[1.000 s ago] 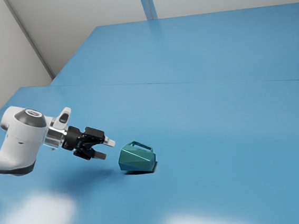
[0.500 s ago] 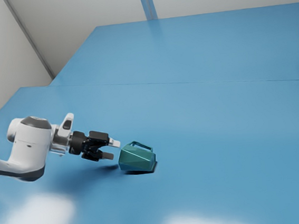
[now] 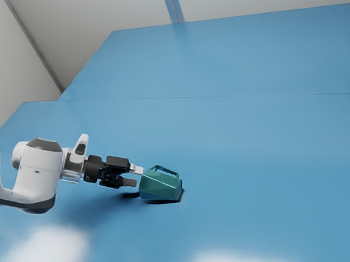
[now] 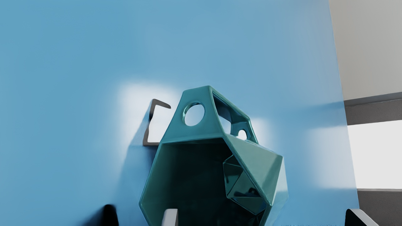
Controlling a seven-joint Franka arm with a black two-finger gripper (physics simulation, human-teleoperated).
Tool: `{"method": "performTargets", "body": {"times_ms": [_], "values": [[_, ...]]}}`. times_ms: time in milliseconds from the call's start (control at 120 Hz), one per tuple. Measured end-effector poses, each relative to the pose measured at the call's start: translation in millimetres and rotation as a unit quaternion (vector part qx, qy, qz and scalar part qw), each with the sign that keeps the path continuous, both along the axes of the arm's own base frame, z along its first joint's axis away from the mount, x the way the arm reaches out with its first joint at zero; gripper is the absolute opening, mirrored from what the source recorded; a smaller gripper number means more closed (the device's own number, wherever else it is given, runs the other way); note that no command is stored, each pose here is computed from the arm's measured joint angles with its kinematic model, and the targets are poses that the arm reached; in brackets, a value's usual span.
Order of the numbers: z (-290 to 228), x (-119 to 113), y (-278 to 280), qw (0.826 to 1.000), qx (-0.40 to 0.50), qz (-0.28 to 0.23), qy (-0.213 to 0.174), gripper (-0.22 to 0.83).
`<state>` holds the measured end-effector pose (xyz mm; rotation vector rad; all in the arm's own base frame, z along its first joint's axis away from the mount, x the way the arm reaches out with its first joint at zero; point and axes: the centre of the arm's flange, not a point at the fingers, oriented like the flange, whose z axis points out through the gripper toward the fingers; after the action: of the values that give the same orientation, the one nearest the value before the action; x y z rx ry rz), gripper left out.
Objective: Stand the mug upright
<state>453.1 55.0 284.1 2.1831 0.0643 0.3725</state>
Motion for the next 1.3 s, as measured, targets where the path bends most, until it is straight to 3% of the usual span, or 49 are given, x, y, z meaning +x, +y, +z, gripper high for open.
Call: {"method": "performTargets", "body": {"times_ms": [733,875,1125,1300], "values": [[-0.8,2.6,-36.5,0.998,0.005,-0.054,-0.019,0.57],[-3.3,1.4,-46.5,0.998,0.002,-0.062,-0.017,0.42],[0.3,1.8,-59.6,0.997,0.002,-0.074,-0.023,0.03],[5.4,3.3,-66.9,0.996,0.006,-0.085,-0.03,-0.1]]}}
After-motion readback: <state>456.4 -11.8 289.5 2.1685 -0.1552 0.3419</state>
